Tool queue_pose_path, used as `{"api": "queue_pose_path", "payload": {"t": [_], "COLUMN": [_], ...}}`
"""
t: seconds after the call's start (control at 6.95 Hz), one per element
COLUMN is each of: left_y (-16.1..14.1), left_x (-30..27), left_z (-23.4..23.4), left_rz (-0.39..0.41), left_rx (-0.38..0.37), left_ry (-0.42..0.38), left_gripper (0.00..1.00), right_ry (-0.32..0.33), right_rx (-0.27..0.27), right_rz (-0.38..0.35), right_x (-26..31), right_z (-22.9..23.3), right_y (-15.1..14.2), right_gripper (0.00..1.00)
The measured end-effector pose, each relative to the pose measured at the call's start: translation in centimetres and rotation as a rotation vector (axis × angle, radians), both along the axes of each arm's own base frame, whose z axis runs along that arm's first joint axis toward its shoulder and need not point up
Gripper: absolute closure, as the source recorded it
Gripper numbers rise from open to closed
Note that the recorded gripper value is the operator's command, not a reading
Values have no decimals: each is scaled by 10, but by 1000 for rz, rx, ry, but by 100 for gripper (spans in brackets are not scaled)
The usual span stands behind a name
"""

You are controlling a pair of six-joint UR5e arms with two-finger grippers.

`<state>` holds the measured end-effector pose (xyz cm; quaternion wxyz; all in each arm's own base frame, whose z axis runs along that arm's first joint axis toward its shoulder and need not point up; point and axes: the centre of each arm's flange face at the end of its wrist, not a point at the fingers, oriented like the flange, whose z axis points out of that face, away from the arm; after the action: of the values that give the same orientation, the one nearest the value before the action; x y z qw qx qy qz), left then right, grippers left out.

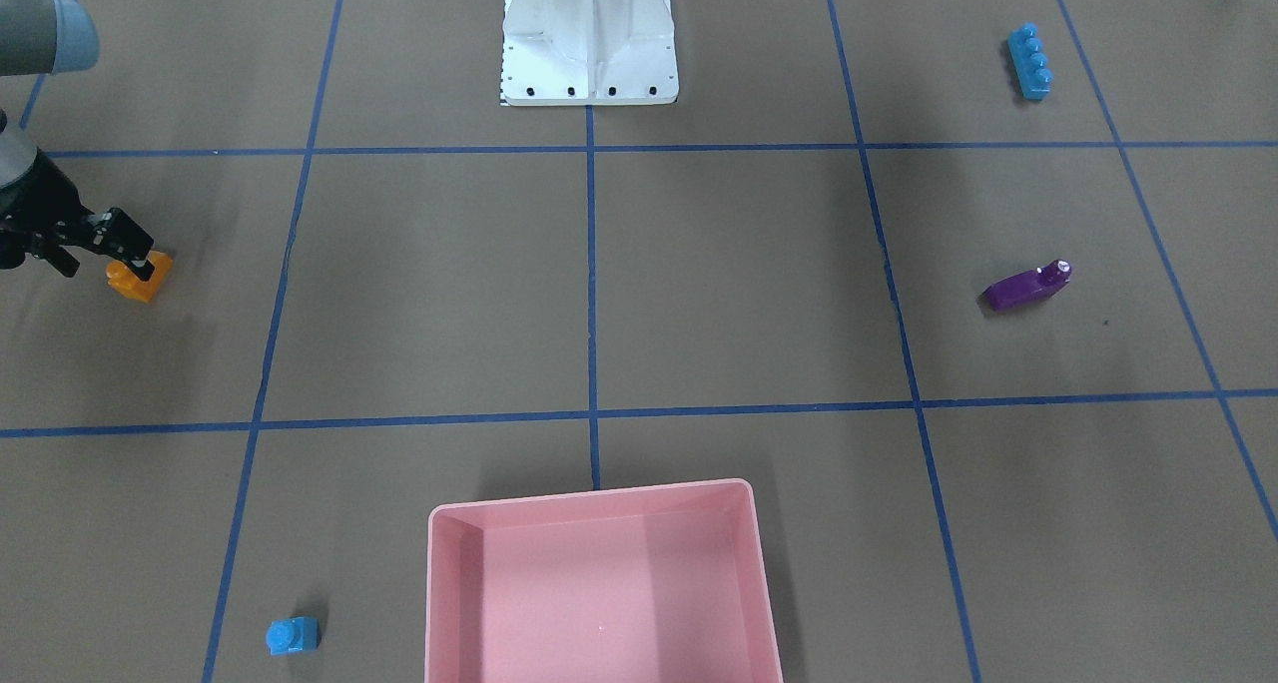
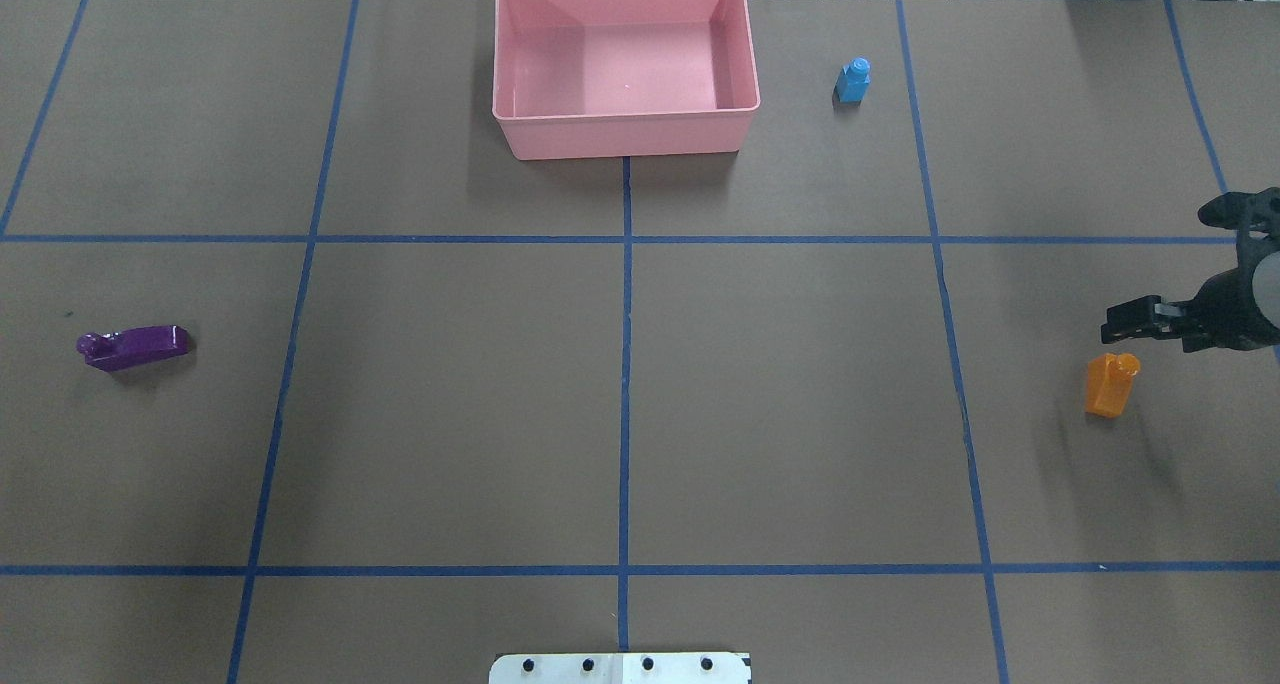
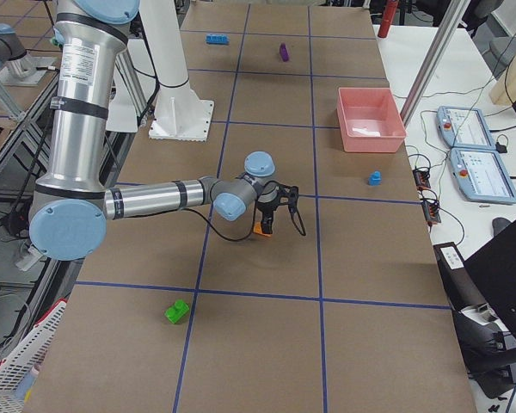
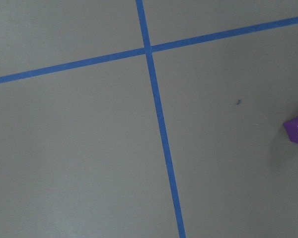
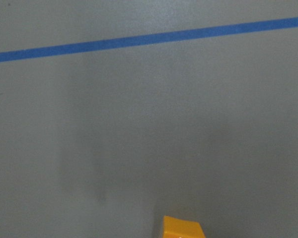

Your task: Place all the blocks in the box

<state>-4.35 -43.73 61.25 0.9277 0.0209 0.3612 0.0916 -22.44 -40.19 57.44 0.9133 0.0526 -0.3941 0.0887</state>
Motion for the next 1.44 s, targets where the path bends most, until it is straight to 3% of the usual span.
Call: {"api": "queue_pose_path", "payload": {"t": [0.14,0.29,0.43,1.01,1.44], "left_y": [0,0,0,0,-1], "left_x": [0,0,0,1,1], "left_z": [1,2,2,3,2], "left_rz": [0,0,1,1,2], "left_rx": [-2,-3,-4,-6,-4], "left_ry": [0,0,0,0,0], "left_gripper": [0,0,0,0,0], "right_ry": [0,6,11,4,-50], "right_rx": [3,3,2,8,60], "right_rz": [6,7,7,6,14], "right_x": [-8,-10,-10,-10,-13], "right_z": [8,13,16,12,-27], "right_y": [5,10,12,14,2], "right_gripper": [13,75,100,100,100]}}
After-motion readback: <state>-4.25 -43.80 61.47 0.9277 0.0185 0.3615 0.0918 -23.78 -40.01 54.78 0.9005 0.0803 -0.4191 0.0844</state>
